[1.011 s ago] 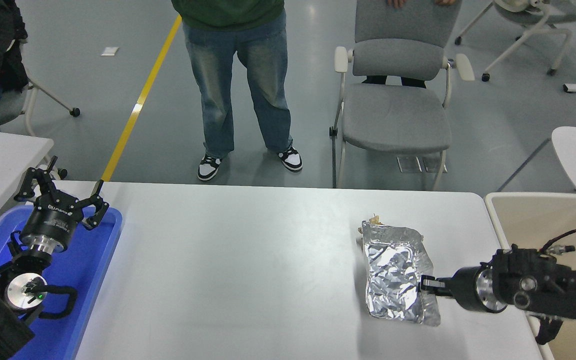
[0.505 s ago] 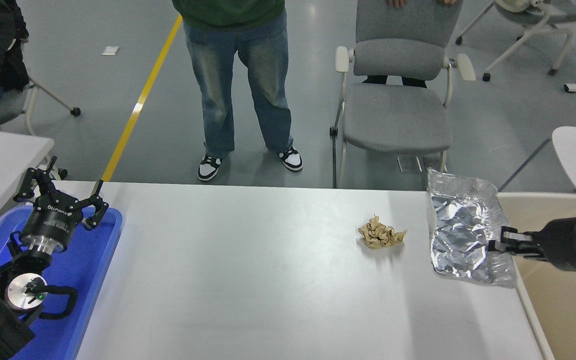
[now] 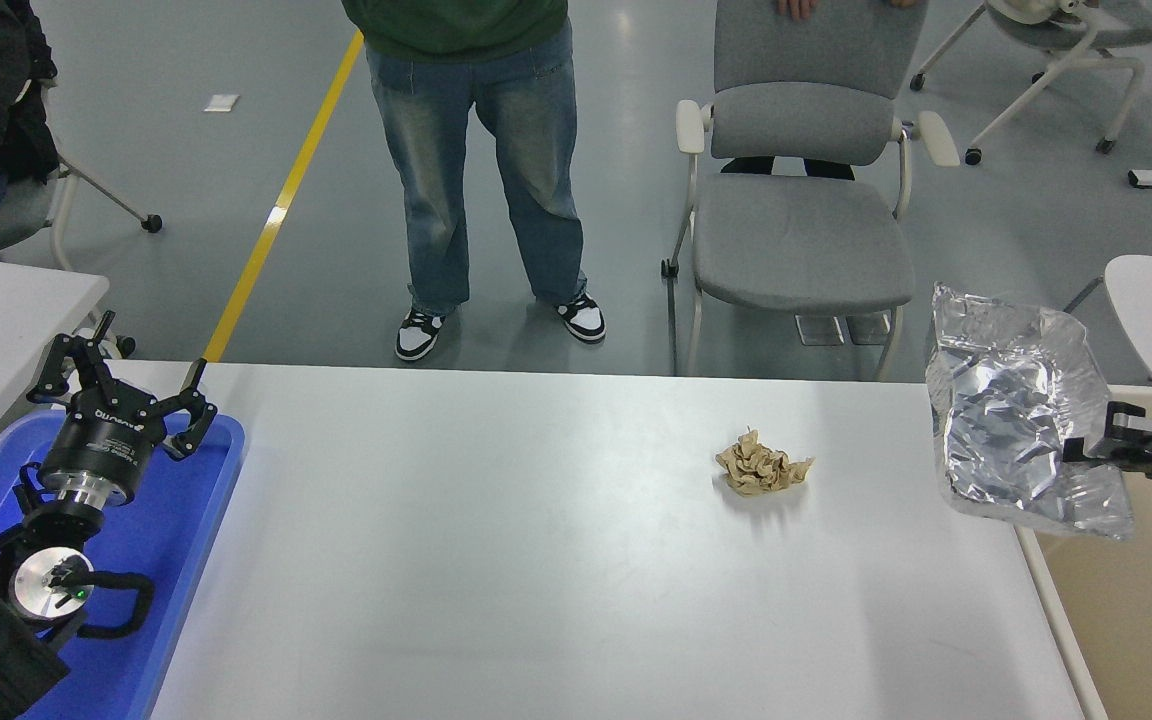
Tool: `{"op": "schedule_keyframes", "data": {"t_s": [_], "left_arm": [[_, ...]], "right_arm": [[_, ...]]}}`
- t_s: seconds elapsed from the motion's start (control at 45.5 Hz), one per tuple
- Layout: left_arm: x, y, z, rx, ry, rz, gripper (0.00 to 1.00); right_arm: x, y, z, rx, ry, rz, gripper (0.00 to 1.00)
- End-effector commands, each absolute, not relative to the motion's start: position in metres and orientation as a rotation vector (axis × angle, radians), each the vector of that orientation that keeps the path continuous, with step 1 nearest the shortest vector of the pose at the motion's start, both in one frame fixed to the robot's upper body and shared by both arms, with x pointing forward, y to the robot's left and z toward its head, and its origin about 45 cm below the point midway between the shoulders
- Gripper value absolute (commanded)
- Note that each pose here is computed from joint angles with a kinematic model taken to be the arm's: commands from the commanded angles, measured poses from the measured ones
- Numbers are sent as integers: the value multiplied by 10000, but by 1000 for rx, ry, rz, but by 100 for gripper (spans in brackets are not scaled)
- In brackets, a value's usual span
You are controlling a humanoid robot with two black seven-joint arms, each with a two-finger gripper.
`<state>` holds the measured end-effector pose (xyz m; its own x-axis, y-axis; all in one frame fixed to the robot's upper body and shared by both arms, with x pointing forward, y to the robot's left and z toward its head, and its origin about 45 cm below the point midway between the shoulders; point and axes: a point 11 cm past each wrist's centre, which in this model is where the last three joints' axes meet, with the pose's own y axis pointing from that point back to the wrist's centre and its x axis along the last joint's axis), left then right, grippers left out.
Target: Clean the table surface
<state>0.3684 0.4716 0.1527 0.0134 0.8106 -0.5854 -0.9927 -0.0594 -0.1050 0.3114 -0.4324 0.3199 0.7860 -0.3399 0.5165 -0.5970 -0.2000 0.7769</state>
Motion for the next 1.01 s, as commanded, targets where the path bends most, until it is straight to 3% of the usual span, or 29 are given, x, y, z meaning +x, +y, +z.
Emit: {"op": "schedule_keyframes", "data": {"t_s": [0.0, 0.286, 0.769, 0.989], "left_arm": [[3684, 4716, 1527, -586, 397, 1537, 100], [3684, 4716, 1527, -586, 397, 1537, 100], [3684, 4716, 1527, -586, 397, 1537, 100], [3684, 4716, 1527, -586, 397, 1537, 100]], "right_arm": [[3183, -4564, 3188, 1733, -833, 280, 0], [3203, -5038, 2696, 1598, -1180, 113, 0], [3121, -5529, 1532, 1195, -1535, -48, 0], [3102, -5754, 1261, 1023, -1664, -97, 0]]}}
